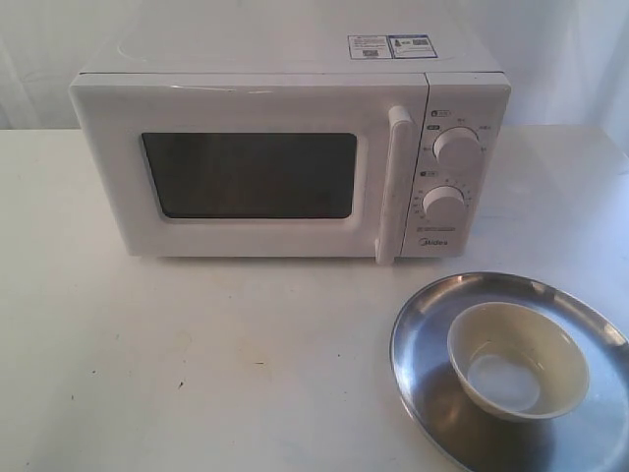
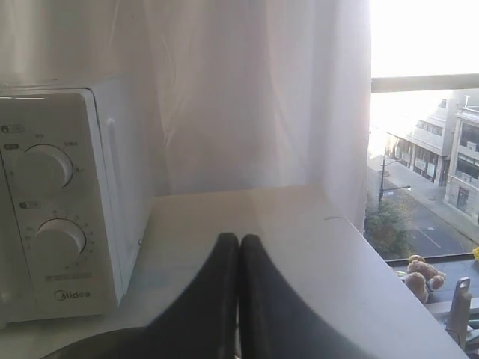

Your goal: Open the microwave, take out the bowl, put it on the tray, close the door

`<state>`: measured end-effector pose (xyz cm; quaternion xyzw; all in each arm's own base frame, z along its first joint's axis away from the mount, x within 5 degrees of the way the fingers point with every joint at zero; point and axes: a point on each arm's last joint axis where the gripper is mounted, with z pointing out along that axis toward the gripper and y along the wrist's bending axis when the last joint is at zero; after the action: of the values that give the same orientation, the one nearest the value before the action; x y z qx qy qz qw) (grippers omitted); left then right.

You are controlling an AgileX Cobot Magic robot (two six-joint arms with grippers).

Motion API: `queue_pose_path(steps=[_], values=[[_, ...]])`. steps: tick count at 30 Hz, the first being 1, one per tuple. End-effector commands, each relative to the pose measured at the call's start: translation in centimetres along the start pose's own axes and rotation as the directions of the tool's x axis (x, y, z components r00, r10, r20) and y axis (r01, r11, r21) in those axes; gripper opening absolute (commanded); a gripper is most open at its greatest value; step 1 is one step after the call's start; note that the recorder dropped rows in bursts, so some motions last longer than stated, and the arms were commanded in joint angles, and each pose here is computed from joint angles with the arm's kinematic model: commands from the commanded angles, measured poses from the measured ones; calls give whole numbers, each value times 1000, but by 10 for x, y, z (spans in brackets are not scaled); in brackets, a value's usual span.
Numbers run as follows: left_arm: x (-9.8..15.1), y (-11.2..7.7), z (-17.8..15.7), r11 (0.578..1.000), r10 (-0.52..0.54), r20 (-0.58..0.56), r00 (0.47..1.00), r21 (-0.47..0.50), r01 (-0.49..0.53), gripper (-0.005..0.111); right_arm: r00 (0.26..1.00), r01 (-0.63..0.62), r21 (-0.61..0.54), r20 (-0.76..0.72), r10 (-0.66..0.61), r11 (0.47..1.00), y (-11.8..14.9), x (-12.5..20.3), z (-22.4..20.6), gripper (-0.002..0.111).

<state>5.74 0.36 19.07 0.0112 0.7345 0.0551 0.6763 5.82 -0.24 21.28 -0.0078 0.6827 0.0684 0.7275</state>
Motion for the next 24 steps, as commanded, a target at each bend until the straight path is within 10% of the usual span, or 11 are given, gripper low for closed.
queue_pose_path(steps=[1,14,24], values=[[-1,0,0,1000,-7,9,1000,4,7,0,1000,11,-8,5,-11,1000,1,1,0,0],[-1,0,0,1000,-7,9,1000,4,7,0,996,70,5,-51,-69,998,-1,6,-1,0],[-1,0,0,1000,-7,9,1000,4,7,0,981,191,-244,65,-180,951,23,0,-3,0]])
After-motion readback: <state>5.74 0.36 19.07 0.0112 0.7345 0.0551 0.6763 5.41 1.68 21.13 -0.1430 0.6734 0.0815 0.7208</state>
